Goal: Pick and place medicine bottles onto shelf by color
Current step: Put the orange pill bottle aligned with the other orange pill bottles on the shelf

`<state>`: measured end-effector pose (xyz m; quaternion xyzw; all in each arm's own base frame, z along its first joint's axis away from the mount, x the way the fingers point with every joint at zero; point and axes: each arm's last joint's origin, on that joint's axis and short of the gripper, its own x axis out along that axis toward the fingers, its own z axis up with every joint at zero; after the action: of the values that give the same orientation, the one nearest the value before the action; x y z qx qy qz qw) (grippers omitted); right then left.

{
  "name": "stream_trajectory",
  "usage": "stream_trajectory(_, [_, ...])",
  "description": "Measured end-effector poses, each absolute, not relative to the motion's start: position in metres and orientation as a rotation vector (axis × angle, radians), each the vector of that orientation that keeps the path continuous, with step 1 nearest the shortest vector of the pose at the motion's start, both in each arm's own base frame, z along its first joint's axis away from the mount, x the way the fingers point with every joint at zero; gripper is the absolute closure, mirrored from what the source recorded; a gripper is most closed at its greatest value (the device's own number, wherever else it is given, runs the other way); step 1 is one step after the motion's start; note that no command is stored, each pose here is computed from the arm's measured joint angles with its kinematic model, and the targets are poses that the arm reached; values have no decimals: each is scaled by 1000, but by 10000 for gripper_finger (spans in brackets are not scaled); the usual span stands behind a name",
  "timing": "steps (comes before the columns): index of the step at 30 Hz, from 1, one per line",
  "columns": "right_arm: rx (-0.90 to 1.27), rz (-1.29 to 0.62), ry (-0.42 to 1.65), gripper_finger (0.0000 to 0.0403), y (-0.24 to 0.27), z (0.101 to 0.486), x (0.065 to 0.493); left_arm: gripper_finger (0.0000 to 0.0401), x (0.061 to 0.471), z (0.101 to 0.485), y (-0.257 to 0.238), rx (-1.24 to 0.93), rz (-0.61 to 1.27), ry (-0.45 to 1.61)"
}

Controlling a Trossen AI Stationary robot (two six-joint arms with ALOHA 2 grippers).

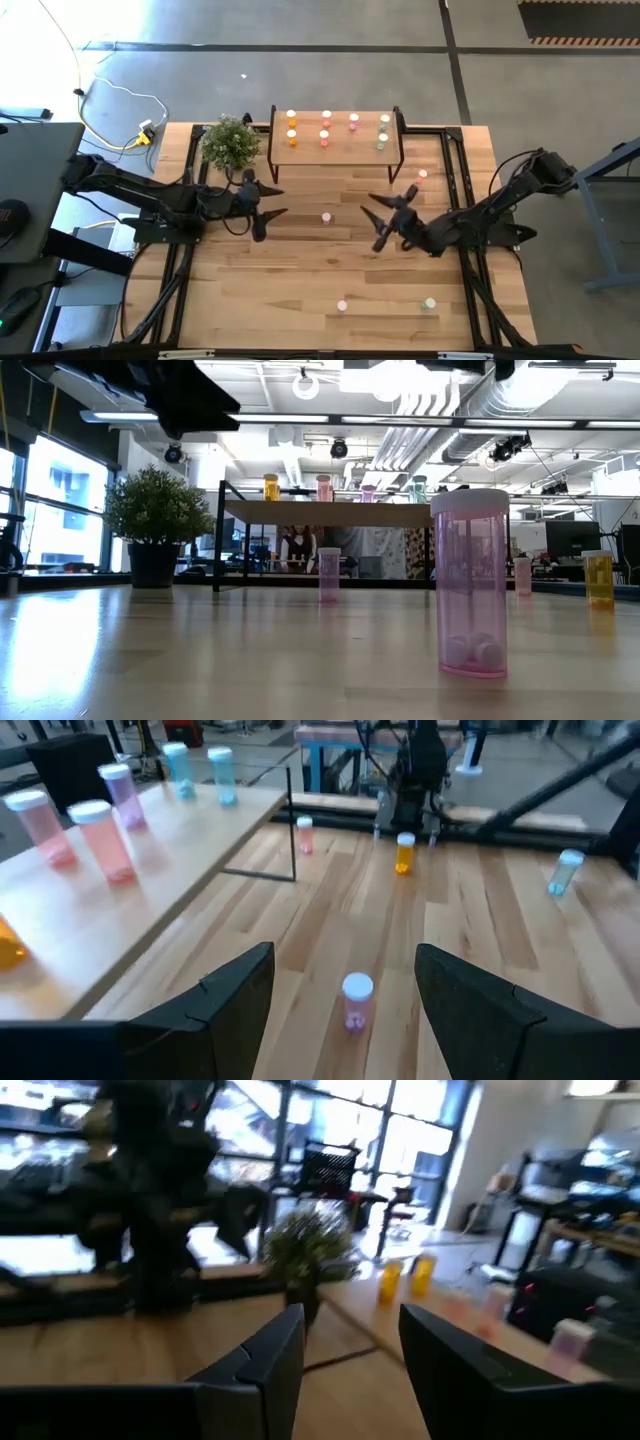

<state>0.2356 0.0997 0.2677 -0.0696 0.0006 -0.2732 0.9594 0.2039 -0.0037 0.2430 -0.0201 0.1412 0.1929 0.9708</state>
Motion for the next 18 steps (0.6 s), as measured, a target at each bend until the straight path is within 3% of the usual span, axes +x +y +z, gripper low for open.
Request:
stream_trajectory(10, [42, -407, 253, 245, 75, 246, 226, 167, 181, 252, -2, 14, 385, 312])
stream_trajectory(18, [81, -422, 329, 245, 43, 259, 203, 167, 175, 253, 4, 58, 410, 337])
